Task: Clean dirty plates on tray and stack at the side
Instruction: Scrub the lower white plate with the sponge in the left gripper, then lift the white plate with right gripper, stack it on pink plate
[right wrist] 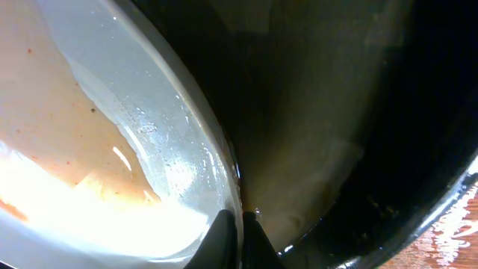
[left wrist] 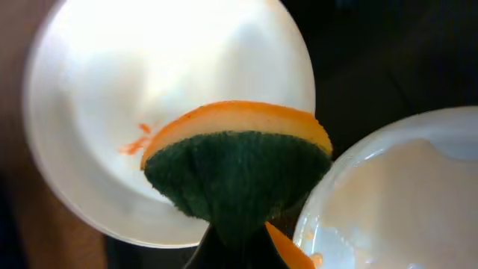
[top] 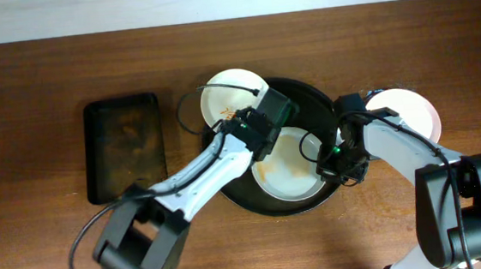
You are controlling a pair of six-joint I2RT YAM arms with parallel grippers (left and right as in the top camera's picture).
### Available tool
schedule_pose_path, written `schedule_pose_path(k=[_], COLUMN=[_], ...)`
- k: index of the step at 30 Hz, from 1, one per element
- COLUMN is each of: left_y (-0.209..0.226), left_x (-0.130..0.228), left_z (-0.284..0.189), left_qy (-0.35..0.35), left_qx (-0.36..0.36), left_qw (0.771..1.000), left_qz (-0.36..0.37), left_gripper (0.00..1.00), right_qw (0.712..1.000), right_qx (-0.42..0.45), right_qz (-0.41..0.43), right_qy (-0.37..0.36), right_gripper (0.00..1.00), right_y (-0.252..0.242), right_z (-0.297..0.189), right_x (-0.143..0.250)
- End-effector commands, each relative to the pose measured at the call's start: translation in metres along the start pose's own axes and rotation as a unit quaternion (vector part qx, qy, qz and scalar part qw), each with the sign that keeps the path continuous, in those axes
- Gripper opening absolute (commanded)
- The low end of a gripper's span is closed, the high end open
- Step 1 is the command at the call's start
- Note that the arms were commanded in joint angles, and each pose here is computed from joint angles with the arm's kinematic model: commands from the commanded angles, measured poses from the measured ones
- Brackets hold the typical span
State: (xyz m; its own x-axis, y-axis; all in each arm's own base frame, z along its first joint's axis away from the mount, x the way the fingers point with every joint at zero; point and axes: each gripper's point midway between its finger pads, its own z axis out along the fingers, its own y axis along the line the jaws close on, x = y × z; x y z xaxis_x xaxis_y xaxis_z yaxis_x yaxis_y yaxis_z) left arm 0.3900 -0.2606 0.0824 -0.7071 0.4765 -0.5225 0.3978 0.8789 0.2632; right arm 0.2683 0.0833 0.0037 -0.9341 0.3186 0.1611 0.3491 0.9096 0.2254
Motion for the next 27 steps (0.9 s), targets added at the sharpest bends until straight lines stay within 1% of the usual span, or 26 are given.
schedule_pose_path(k=[1, 2, 4, 6, 9, 11, 13, 16, 17, 18, 19, 21, 22, 23, 25, 27], left_y=[0.023, 0.025, 0.028, 0.033, 0.055, 0.078, 0.1, 0.118, 0.122, 0.124, 0.124, 0.124, 0.124, 0.124, 0.124, 0.124], left_x=[-0.015, -0.014, -0.01, -0.003, 0.011, 0.02, 0.028, 0.035, 0.038, 0.039, 0.039, 0.039, 0.039, 0.039, 0.039, 0.039], left_z=[-0.048, -0.057, -0.07, -0.077, -0.073, -0.068, -0.064, -0.061, -0.06, -0.06, -0.06, -0.06, -0.06, -0.06, -0.06, -0.06], left_qy=[-0.032, -0.031, -0.021, 0.003, 0.046, 0.064, 0.074, 0.081, 0.085, 0.086, 0.086, 0.086, 0.087, 0.086, 0.086, 0.087], left_qx=[-0.008, -0.004, 0.033, 0.097, 0.163, 0.172, 0.163, 0.151, 0.149, 0.147, 0.147, 0.147, 0.147, 0.147, 0.147, 0.147], left_qw=[0.999, 0.999, 0.997, 0.989, 0.971, 0.961, 0.956, 0.952, 0.951, 0.95, 0.95, 0.95, 0.95, 0.95, 0.95, 0.95], left_qz=[-0.01, -0.025, -0.06, -0.111, -0.169, -0.205, -0.232, -0.253, -0.258, -0.261, -0.261, -0.261, -0.261, -0.261, -0.261, -0.261], left_gripper=[0.0, 0.0, 0.0, 0.0, 0.0, 0.0, 0.0, 0.0, 0.0, 0.0, 0.0, 0.0, 0.0, 0.0, 0.0, 0.0], right_qw=[0.997, 0.998, 0.998, 0.998, 0.994, 0.991, 0.985, 0.97, 0.961, 0.94, 0.93, 0.913, 0.894, 0.881, 0.859, 0.829], right_qx=[0.07, 0.068, 0.062, 0.054, 0.082, 0.098, 0.109, 0.141, 0.16, 0.202, 0.216, 0.246, 0.281, 0.301, 0.326, 0.352], right_qz=[0.001, 0.0, -0.004, -0.029, -0.045, -0.048, -0.055, -0.061, -0.058, -0.058, -0.069, -0.077, -0.091, -0.104, -0.134, -0.171], right_qy=[0.015, 0.012, 0.0, -0.017, -0.05, -0.081, -0.123, -0.19, -0.217, -0.27, -0.287, -0.316, -0.338, -0.35, -0.371, -0.4], right_gripper=[0.04, 0.04, 0.04, 0.04, 0.04, 0.04, 0.04, 0.04, 0.04, 0.04, 0.04, 0.04, 0.04, 0.04, 0.04, 0.04], right_y=[-0.03, -0.029, -0.026, -0.019, -0.014, -0.012, -0.01, -0.017, -0.024, -0.035, -0.036, -0.036, -0.034, -0.029, -0.014, 0.006], right_z=[0.013, 0.013, 0.014, 0.008, -0.022, -0.049, -0.081, -0.126, -0.142, -0.173, -0.183, -0.197, -0.207, -0.211, -0.216, -0.222], right_x=[0.011, 0.009, 0.003, -0.008, -0.028, -0.037, -0.044, -0.047, -0.046, -0.044, -0.044, -0.041, -0.039, -0.038, -0.034, -0.026])
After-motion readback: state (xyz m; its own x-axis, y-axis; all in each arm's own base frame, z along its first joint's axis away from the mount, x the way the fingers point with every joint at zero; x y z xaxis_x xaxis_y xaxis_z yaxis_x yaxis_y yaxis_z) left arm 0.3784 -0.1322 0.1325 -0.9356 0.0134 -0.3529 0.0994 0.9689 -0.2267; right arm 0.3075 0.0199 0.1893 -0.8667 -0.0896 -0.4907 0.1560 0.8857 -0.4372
